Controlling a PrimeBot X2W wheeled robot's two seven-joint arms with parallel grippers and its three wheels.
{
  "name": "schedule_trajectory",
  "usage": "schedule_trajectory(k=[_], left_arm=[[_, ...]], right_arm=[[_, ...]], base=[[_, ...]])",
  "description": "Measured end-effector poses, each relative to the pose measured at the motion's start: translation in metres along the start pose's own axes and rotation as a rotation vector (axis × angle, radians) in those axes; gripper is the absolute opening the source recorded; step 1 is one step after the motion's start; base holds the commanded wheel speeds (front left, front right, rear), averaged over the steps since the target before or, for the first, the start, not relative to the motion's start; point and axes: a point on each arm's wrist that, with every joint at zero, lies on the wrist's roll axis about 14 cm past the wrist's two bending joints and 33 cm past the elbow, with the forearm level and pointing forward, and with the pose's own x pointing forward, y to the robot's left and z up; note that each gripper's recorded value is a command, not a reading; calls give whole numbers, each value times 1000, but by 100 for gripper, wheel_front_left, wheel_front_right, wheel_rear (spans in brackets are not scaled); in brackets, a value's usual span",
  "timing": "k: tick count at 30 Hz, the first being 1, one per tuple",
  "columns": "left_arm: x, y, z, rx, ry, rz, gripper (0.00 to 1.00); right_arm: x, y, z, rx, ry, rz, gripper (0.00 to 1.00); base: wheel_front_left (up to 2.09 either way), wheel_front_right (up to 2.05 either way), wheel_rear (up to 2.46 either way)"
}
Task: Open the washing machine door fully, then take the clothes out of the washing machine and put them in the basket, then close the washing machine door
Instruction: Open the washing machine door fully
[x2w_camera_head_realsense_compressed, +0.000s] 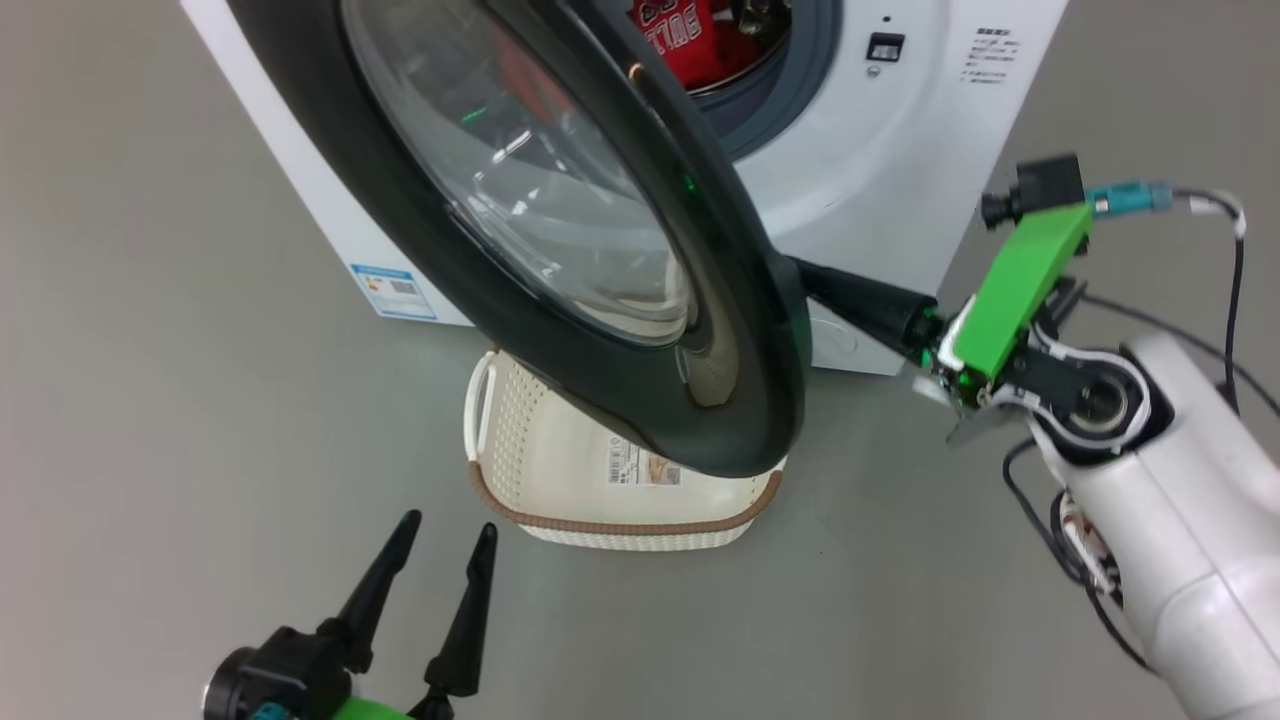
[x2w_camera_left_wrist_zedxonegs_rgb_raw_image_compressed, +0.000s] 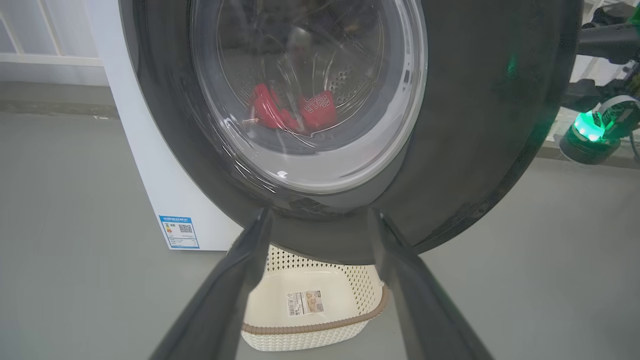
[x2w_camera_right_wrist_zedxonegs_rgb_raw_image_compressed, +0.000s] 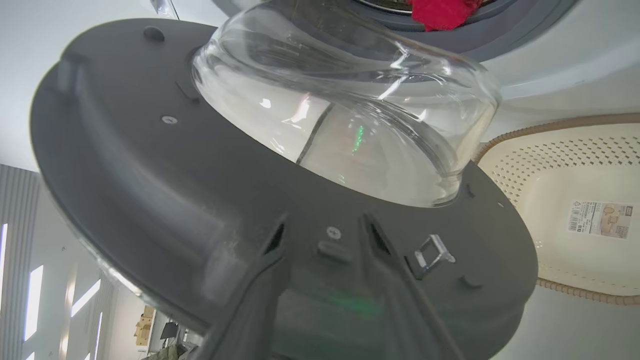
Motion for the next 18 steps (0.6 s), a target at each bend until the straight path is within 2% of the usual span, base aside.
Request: schedule_trajectory(k=[3,13,18], left_arm=[[-1,1,0,-2,0,3,100],[1,-3,-1,-8,-1,-16,100],[2,-3,1,-10,-8,-17,100]], right_arm=[[-8,-7,-1,15,-27,-15,100],[-69,-60,-12,117,-208,-139,100],[-94,-80,-28,148,-267,-199,100]], base=[[0,0,0],[0,0,0],[0,0,0]])
